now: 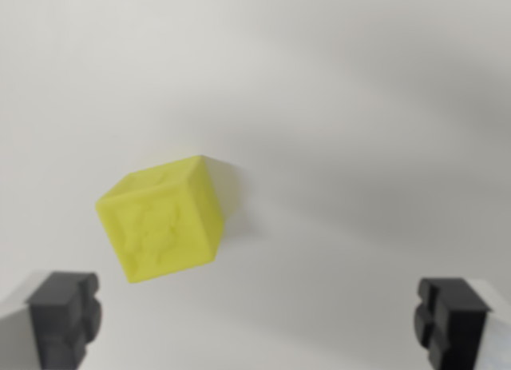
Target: Pick yellow cube
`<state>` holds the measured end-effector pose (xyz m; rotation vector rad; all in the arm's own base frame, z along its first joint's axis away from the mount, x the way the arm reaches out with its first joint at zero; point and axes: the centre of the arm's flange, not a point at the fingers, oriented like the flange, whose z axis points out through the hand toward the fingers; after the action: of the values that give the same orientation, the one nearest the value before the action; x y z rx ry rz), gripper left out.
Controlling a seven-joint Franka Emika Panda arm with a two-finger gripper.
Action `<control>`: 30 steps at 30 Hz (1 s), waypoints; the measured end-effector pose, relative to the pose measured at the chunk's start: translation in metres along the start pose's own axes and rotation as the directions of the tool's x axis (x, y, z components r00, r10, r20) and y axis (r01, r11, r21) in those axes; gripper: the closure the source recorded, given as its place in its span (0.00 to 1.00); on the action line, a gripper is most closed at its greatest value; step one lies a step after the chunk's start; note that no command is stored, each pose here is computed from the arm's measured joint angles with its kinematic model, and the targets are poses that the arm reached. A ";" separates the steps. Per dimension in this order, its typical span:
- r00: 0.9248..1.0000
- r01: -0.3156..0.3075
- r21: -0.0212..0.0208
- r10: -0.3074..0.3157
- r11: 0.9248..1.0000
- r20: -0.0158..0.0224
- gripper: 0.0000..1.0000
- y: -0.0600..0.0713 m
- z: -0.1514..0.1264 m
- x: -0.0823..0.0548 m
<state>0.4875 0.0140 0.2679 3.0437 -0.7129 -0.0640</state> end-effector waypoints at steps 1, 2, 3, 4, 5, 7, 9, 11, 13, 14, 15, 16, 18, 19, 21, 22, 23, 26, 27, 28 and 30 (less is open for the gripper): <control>1.000 0.008 0.000 -0.008 1.000 -0.001 0.00 0.000 0.003 -0.002; 1.000 0.016 0.001 -0.016 1.000 -0.002 0.00 0.000 0.005 -0.004; 1.000 0.025 0.001 -0.025 1.000 -0.003 0.00 0.000 0.008 -0.005; 0.999 0.033 0.001 -0.033 0.999 -0.004 0.00 -0.001 0.010 -0.007; 0.999 0.041 0.002 -0.041 0.999 -0.005 0.00 -0.001 0.013 -0.009; 0.998 0.058 0.002 -0.057 0.998 -0.006 0.00 -0.001 0.018 -0.013; 0.997 0.074 0.003 -0.074 0.997 -0.009 0.00 -0.001 0.023 -0.016; 0.996 0.090 0.003 -0.090 0.996 -0.010 0.00 -0.001 0.028 -0.020; 0.994 0.107 0.004 -0.107 0.994 -0.012 0.00 -0.002 0.033 -0.023; 0.993 0.115 0.004 -0.115 0.993 -0.013 0.00 -0.002 0.036 -0.025; 0.992 0.123 0.004 -0.123 0.992 -0.014 0.00 -0.002 0.038 -0.027; 0.991 0.131 0.005 -0.131 0.991 -0.015 0.00 -0.002 0.041 -0.029; 0.989 0.147 0.005 -0.147 0.989 -0.017 0.00 -0.002 0.046 -0.032; 0.988 0.155 0.006 -0.155 0.988 -0.018 0.00 -0.002 0.049 -0.034; 0.985 0.171 0.006 -0.171 0.985 -0.020 0.00 -0.003 0.054 -0.038; 0.984 0.180 0.006 -0.179 0.984 -0.021 0.00 -0.003 0.056 -0.039; 0.982 0.187 0.006 -0.187 0.982 -0.022 0.00 -0.003 0.059 -0.041; 0.977 0.211 0.007 -0.211 0.977 -0.024 0.00 -0.003 0.067 -0.046; 0.975 0.219 0.007 -0.219 0.976 -0.025 0.00 -0.003 0.069 -0.048; 0.974 0.227 0.007 -0.227 0.974 -0.027 0.00 -0.003 0.072 -0.050; 0.970 0.242 0.007 -0.242 0.970 -0.028 0.00 -0.004 0.077 -0.054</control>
<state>0.4378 0.0407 0.1928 3.1180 -0.3370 -0.0215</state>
